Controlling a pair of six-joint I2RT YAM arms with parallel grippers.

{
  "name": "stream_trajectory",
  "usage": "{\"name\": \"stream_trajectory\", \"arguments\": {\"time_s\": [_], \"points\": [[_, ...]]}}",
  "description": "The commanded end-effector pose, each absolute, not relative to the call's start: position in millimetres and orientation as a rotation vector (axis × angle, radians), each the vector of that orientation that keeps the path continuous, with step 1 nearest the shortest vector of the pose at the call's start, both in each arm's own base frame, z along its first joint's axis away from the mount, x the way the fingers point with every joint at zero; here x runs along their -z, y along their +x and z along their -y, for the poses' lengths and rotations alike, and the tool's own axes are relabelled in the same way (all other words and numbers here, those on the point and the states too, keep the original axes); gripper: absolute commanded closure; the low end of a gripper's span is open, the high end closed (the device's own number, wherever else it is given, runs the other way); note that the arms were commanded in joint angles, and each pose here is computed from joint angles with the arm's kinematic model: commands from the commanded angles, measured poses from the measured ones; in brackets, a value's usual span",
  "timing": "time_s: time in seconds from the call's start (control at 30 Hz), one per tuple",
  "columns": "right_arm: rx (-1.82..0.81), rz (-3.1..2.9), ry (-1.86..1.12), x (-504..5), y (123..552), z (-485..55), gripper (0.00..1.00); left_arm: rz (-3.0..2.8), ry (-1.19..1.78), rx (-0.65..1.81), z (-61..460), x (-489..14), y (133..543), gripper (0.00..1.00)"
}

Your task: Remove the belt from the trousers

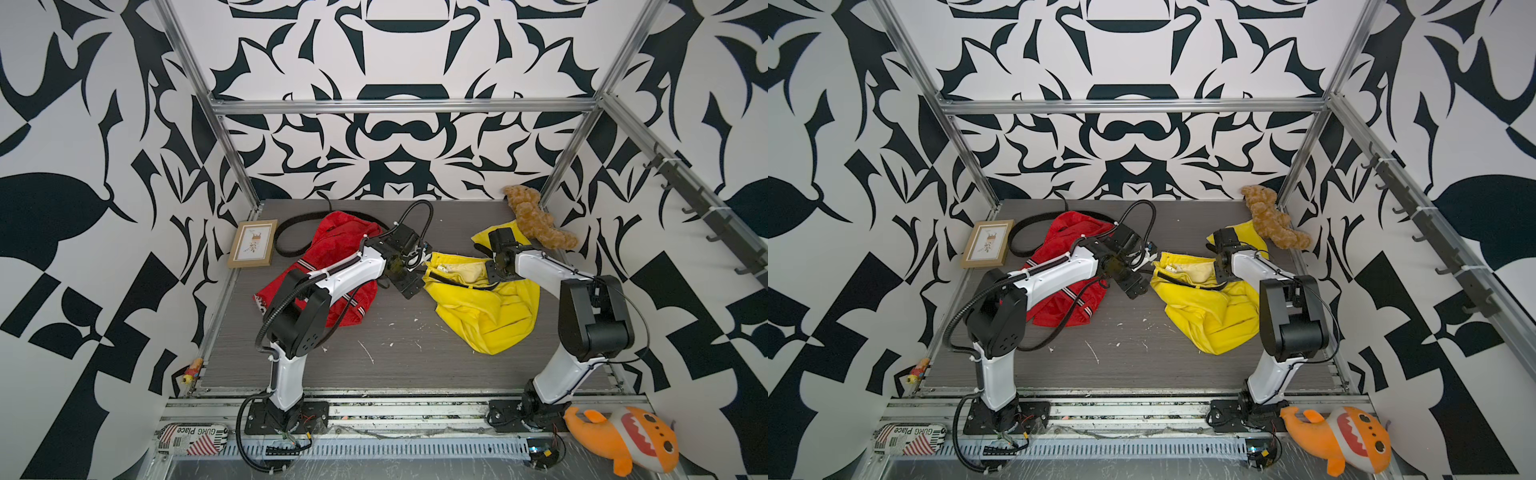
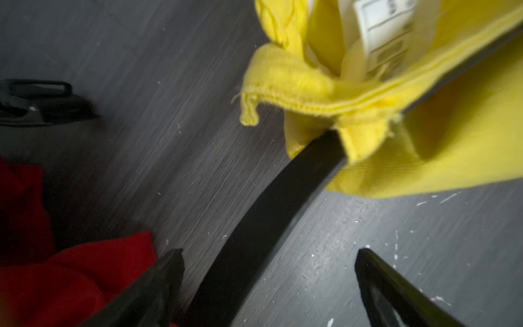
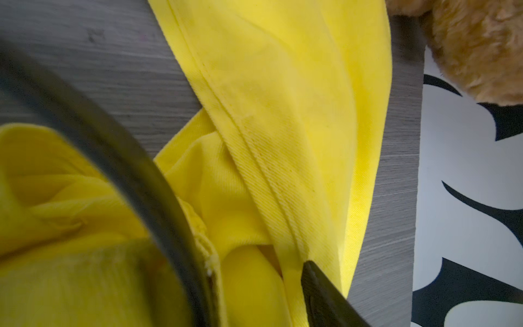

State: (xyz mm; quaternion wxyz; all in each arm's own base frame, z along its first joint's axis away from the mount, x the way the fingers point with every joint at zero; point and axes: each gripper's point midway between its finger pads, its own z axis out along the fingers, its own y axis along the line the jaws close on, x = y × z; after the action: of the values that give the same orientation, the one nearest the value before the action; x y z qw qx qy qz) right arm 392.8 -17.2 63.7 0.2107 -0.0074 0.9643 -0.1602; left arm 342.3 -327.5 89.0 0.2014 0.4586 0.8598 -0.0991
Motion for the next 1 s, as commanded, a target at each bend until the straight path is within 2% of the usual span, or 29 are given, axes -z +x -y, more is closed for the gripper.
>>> {"name": "stream_trajectory", "arguments": {"time_s": [0.0,0.03,0.1,0.13,0.17,0.43,0.67,0.9,0.97], "points": [[0.384,-2.652,-0.017,-81.3,392.6,9.6,0.33,-2.306,1.297,0.253,338.2,-101.1,360.4,0.26],[0.365,-2.65,-0.015,-83.7,392.7,7.2,0.32,-2.305,1.3,0.257,340.5,-99.5,361.3,0.41],[0.293,-2.62,-0.007,-95.2,396.0,-0.6,0.26,-2.315,1.295,0.252,341.1,-100.1,362.5,0.8],[0.272,-2.607,-0.007,-100.5,397.1,-3.1,0.25,-2.312,1.29,0.255,341.2,-102.6,360.4,0.92],[0.256,-2.59,-0.006,-108.2,399.3,-4.8,0.24,-2.294,1.284,0.252,340.8,-106.8,357.4,1.0],[0.066,-2.567,-0.119,-127.7,422.4,-36.1,0.18,-2.15,1.288,0.184,328.0,-127.5,327.2,1.0],[-0.104,-2.498,-0.227,-142.7,428.3,-67.7,0.21,-2.102,1.311,0.153,331.6,-135.7,324.6,1.0],[0.068,-2.601,-0.202,-114.9,432.0,-47.5,0.21,-2.051,1.331,0.13,335.8,-144.0,315.6,1.0],[0.102,-2.606,-0.192,-111.1,437.9,-43.7,0.24,-2.039,1.336,0.1,332.8,-146.2,311.3,1.0]]}}
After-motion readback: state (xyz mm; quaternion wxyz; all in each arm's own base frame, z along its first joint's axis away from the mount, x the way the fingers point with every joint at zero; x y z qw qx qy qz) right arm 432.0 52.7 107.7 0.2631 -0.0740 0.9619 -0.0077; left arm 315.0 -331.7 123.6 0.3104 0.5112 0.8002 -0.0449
